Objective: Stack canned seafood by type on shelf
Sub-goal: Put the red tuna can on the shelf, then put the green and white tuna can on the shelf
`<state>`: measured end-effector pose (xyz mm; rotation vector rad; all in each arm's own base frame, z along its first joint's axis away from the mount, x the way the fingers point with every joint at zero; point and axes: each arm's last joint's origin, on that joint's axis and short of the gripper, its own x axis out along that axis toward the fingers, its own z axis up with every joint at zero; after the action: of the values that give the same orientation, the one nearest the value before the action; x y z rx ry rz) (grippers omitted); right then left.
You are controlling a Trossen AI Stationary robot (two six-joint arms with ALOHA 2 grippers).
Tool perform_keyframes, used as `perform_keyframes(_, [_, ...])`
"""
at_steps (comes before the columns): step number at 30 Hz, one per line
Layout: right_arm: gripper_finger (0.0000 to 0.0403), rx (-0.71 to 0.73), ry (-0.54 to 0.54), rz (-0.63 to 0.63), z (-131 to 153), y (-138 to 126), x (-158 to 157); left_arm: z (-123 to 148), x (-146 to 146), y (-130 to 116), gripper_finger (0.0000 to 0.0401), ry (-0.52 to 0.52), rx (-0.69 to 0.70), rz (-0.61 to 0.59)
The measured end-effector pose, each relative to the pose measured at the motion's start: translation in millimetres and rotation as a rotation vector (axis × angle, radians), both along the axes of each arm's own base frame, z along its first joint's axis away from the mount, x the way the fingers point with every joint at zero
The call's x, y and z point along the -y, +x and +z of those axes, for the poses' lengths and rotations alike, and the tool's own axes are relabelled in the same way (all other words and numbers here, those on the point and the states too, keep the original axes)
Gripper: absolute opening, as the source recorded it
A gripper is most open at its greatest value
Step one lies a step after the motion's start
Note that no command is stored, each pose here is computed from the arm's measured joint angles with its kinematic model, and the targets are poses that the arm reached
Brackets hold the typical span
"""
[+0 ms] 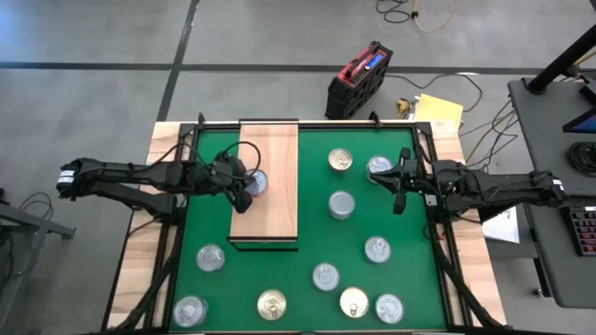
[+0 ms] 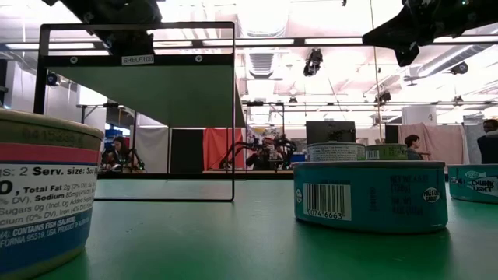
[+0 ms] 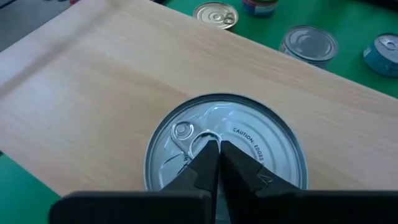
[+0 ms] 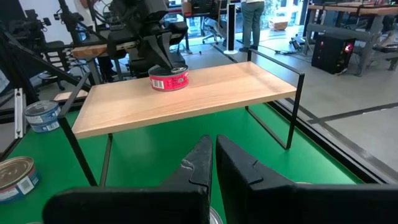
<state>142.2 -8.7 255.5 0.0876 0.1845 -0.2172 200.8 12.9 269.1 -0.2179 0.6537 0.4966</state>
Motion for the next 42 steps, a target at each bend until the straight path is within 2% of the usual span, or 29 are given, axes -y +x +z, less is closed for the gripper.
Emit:
perform_keyframes(25, [0.0013, 0.002, 0.0, 0.0, 1, 0, 0, 0, -2, -3, 0.0, 0.04, -0.012, 0.051])
perform_keyframes(34, [0.0013, 0.005, 0.01, -0.003, 1, 0, 0, 9, -1, -8, 0.0, 0.023, 0.058, 0.019])
perform_keyframes(42, [0.0013, 0.058, 0.101, -0.021, -2, 1, 0, 23, 8, -8, 0.0, 0.108, 0.155, -0.089])
